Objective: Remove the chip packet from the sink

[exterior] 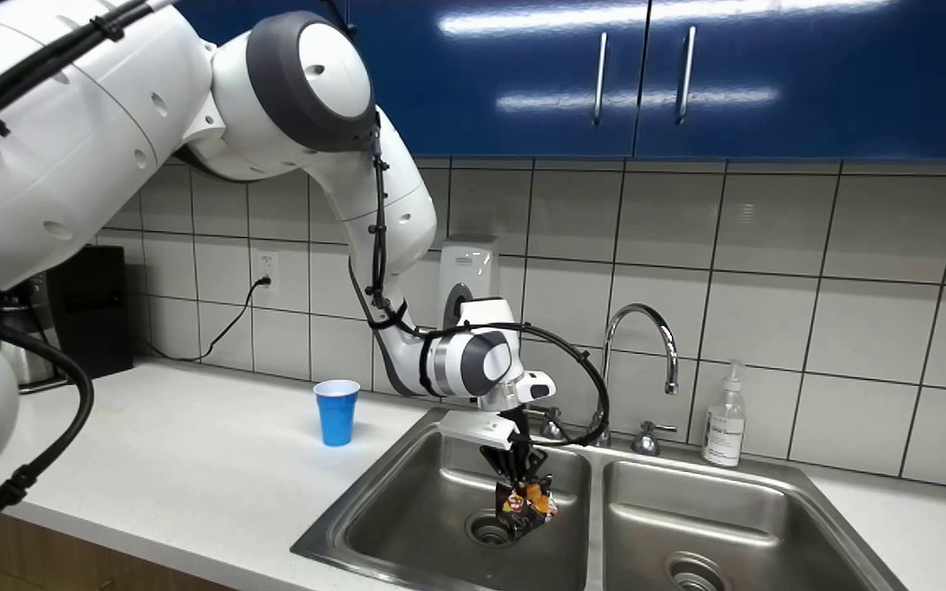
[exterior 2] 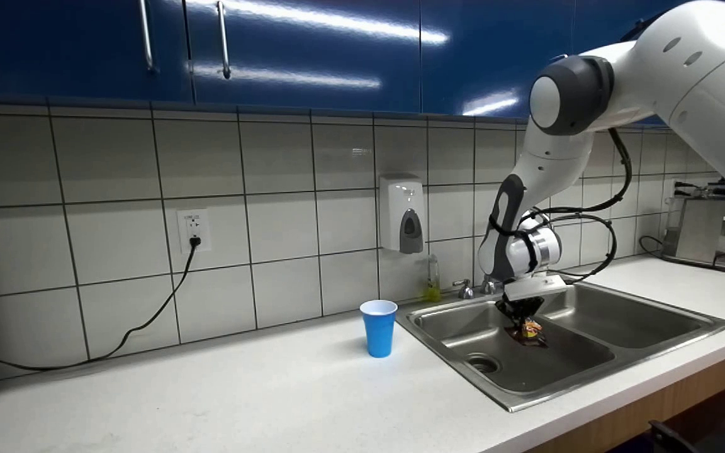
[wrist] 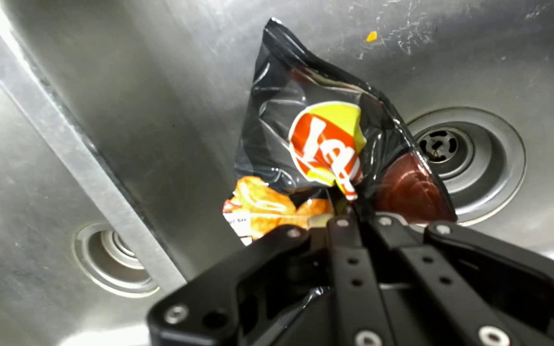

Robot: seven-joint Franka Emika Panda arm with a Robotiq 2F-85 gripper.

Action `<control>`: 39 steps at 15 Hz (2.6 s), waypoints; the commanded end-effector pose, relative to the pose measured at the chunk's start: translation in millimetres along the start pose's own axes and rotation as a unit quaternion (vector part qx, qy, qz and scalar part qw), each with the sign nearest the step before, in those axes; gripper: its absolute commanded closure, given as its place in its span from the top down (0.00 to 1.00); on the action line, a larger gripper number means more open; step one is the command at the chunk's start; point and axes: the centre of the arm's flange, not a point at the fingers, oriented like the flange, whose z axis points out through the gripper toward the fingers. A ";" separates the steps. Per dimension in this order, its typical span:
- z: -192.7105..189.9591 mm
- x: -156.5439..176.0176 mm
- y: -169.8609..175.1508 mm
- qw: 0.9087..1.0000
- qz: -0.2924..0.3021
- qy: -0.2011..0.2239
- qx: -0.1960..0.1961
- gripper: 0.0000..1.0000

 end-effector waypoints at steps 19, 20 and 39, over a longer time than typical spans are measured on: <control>-132.3 -167.6 -52.9 0.941 -0.316 0.085 0.083 0.01; -137.6 -176.7 -59.5 0.936 -0.329 0.088 0.087 0.01; -166.2 -231.5 -153.6 0.893 -0.422 0.105 0.115 0.03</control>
